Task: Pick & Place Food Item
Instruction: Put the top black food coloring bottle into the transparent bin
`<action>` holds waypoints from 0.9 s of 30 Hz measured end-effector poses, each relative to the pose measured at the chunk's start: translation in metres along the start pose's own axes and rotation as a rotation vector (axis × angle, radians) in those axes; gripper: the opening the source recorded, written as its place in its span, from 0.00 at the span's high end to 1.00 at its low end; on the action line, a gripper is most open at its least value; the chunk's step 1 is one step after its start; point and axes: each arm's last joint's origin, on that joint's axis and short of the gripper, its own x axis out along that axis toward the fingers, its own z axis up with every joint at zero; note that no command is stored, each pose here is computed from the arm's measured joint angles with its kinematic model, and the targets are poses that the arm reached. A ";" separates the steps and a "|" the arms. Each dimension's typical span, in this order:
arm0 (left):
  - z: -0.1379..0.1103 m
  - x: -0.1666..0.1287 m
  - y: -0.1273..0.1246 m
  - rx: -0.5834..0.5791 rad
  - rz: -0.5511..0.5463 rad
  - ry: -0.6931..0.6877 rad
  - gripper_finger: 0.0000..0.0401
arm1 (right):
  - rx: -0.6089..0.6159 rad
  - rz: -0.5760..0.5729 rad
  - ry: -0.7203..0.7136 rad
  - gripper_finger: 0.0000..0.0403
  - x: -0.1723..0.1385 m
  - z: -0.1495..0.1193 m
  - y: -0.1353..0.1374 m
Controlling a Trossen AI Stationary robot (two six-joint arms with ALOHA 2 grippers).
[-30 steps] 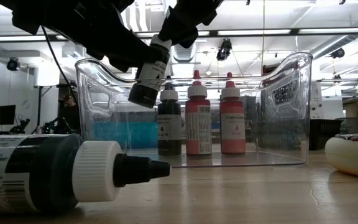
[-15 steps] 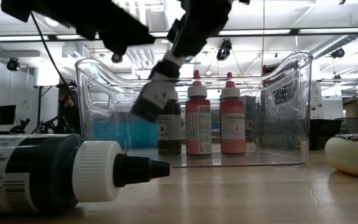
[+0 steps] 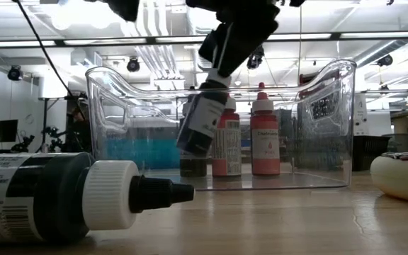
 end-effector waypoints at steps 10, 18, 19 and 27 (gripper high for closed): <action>0.009 -0.022 0.005 0.033 0.009 -0.067 0.62 | -0.005 0.015 0.094 0.76 -0.002 -0.006 0.012; 0.004 -0.031 0.006 0.025 0.014 -0.108 0.62 | 0.036 -0.008 0.225 0.76 -0.005 -0.018 0.017; 0.004 -0.031 0.006 0.024 0.015 -0.111 0.62 | 0.044 -0.014 0.245 0.76 -0.005 -0.020 0.017; 0.004 -0.031 0.006 0.025 0.014 -0.112 0.62 | 0.072 -0.021 0.306 0.76 -0.007 -0.026 0.018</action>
